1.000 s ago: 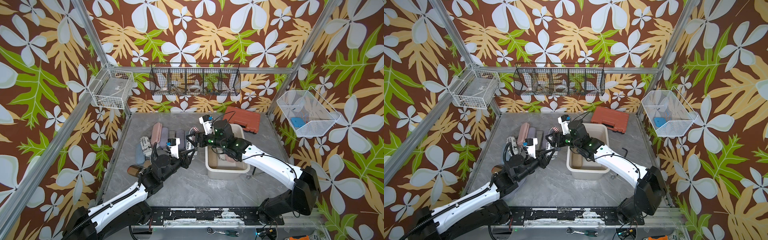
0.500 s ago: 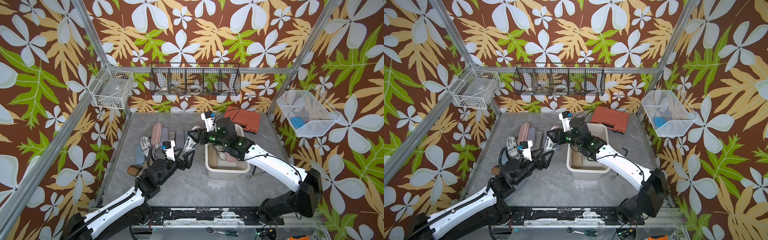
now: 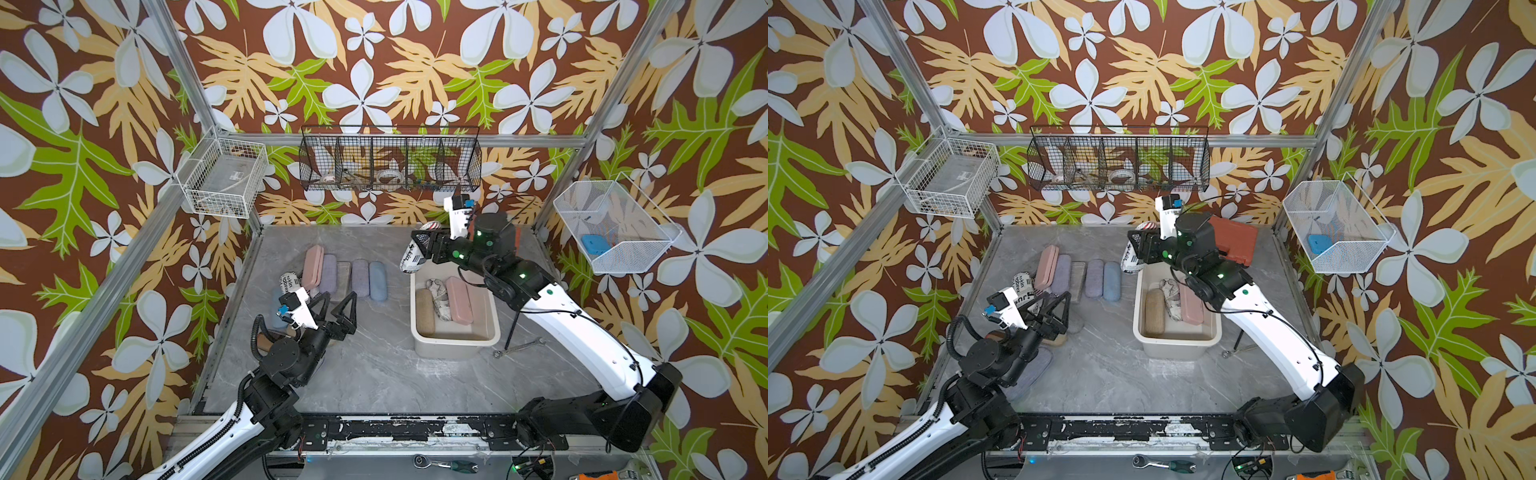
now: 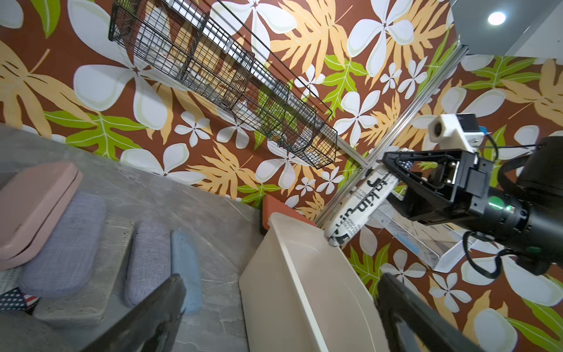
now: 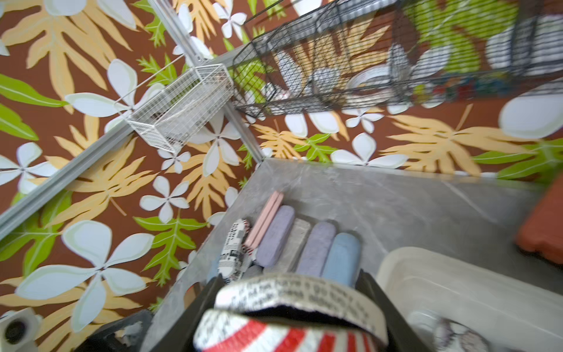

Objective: Put the glasses cases into the storage boxes
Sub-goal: Pick up the glasses case at the center of the board, then place the glasses case in the storage box.

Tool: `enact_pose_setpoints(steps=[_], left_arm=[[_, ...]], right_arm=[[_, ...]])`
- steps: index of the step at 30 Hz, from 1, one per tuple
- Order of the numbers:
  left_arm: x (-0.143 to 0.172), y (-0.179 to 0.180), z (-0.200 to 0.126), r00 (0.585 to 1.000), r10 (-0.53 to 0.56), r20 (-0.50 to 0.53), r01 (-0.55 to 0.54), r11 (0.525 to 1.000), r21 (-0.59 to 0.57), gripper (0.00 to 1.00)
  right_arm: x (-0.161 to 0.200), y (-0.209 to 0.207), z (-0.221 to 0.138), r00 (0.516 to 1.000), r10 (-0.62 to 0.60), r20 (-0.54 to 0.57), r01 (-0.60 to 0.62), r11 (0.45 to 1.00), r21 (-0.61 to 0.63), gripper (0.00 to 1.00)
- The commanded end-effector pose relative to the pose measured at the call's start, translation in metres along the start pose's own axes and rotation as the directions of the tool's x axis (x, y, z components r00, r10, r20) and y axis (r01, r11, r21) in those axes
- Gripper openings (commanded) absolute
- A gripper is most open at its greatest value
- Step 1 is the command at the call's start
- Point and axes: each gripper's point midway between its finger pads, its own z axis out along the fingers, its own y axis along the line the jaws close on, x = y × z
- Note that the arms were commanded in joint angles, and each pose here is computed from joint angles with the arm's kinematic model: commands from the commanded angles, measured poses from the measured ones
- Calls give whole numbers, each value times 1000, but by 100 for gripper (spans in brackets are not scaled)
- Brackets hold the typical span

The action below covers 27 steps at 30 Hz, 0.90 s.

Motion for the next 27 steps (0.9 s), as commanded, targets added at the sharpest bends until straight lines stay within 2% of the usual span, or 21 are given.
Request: enact_pose_setpoints(steps=[1,4,10,14,20,27], left_arm=[[0,14,1,1000,28,8,-27,997,-76,100],[12,18,5,1000,27,-13,-28,996,-79,100],[30,41,14,998,35,-54,-45,978,-202,100],[43,47,17,994,46,-98,-67,973,-220,100],[53,48,18,992,12,-128,-39,976,-216,100],[56,48,17,987,22,-160,-58,973,-224,100]], right_arm=[[48,-49,-6,986,-5,-166,26,992,125,59],[86,-68,-11,965,4,-263,41,985,166,59],[160,-80,-4,916,146,-372,-93,983,158,59],[199,-77,8,865,201,-459,-148,978,149,59],[227,-78,23,814,245,-528,-190,969,157,60],[238,-86,28,804,268,-531,-197,962,188,77]])
